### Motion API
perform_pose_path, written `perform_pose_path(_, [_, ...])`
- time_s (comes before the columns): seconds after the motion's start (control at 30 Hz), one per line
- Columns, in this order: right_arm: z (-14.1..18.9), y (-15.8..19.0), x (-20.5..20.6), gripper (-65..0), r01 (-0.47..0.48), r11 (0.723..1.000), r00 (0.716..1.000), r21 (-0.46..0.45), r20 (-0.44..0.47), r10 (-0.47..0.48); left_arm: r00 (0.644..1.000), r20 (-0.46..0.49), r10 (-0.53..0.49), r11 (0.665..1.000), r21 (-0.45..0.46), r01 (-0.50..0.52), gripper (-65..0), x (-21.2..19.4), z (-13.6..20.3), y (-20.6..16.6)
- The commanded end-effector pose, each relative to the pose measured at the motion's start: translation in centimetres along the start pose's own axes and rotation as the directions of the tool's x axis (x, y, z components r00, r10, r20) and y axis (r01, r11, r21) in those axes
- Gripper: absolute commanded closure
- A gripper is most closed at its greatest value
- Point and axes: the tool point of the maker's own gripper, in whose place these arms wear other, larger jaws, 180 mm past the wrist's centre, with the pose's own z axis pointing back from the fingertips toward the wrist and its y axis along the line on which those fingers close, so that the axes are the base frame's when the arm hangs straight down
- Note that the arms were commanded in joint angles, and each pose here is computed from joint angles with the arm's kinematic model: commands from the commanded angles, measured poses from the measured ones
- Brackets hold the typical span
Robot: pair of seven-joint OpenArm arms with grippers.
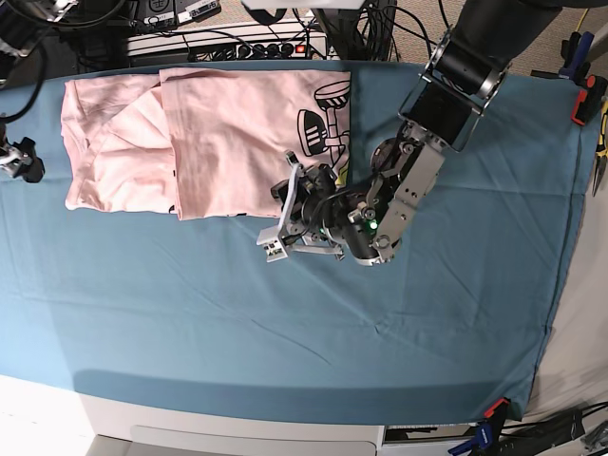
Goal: Fold the T-shirt properly
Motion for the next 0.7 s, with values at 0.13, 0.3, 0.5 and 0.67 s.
perform_pose_path(0.13, [1.4, -1.3, 1.3, -41.7, 0.023, 0.999, 1.0, 0.048, -0.004, -0.023, 0.999, 0.043, -0.018, 0.999, 0.044, 0.016, -21.1, 1.5, 0.9, 1.1])
perform_pose_path(0.3, [0.6, -1.0, -0.3, -41.7, 0.084, 0.988, 0.996, 0.127, -0.037, -0.08, 0.998, 0.052, -0.019, 0.999, 0.045, 0.016, -22.4, 1.7, 0.9, 1.1])
perform_pose_path(0.5, [-2.3, 1.3, -4.0, -41.7, 0.093, 0.975, 0.98, 0.201, -0.191, -0.054, 0.998, 0.064, -0.015, 0.999, 0.051, 0.011, -24.6, 2.0, 1.0, 1.3])
perform_pose_path(0.67, [-3.5, 1.6, -3.9, -41.7, 0.043, 0.983, 0.979, 0.177, -0.204, -0.006, 0.998, 0.063, -0.014, 0.999, 0.05, 0.011, -24.6, 2.0, 1.0, 1.3])
